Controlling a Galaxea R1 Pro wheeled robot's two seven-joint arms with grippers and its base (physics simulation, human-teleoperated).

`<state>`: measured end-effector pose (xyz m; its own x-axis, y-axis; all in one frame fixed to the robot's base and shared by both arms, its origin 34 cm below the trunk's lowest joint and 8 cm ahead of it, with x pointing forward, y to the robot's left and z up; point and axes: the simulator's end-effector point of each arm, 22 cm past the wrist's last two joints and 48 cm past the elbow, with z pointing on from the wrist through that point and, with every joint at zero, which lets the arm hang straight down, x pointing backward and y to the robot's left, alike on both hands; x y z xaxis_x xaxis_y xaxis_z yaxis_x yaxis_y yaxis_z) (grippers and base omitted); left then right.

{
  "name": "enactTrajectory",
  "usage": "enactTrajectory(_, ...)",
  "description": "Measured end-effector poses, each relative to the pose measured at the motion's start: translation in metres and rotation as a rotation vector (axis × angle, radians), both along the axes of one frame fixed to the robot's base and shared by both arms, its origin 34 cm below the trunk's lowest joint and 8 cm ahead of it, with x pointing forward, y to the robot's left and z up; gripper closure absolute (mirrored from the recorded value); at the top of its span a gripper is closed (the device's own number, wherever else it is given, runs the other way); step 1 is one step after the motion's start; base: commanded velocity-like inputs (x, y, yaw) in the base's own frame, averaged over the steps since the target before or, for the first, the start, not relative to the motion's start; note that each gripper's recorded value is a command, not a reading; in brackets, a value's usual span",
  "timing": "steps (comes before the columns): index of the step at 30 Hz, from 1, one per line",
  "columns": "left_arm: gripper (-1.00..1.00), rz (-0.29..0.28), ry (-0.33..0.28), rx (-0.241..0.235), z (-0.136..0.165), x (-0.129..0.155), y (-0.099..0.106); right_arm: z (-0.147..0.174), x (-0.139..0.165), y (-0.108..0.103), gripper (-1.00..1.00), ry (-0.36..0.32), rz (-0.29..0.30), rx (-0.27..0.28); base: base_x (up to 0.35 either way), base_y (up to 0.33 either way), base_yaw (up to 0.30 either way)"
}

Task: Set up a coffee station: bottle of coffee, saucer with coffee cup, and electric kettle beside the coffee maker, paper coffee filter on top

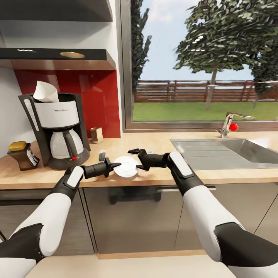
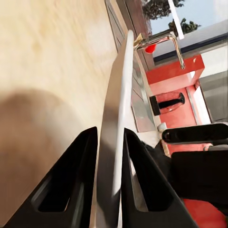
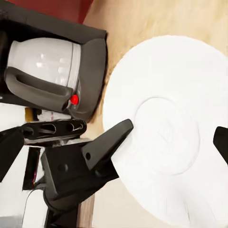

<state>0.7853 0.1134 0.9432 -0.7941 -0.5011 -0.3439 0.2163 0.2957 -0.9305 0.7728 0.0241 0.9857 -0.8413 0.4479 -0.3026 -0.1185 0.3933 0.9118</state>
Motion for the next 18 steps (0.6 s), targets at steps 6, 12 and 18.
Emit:
enactTrajectory(6, 1.0, 0.002, 0.0, 0.0, 0.0, 0.0, 0.001, 0.034, 0.003, -0.012, -1.0, -0.081, -0.034, -0.042, 0.0, 0.0, 0.0)
enactTrajectory(12, 1.0, 0.003, -0.001, 0.0, 0.0, 0.001, 0.002, 0.074, 0.007, -0.039, -1.0, -0.18, -0.073, -0.033, 0.0, 0.0, 0.0)
enactTrajectory(18, 1.0, 0.006, -0.024, -0.008, 0.01, 0.002, 0.002, 0.121, 0.003, -0.09, -1.0, -0.304, -0.053, 0.168, 0.0, 0.0, 0.0)
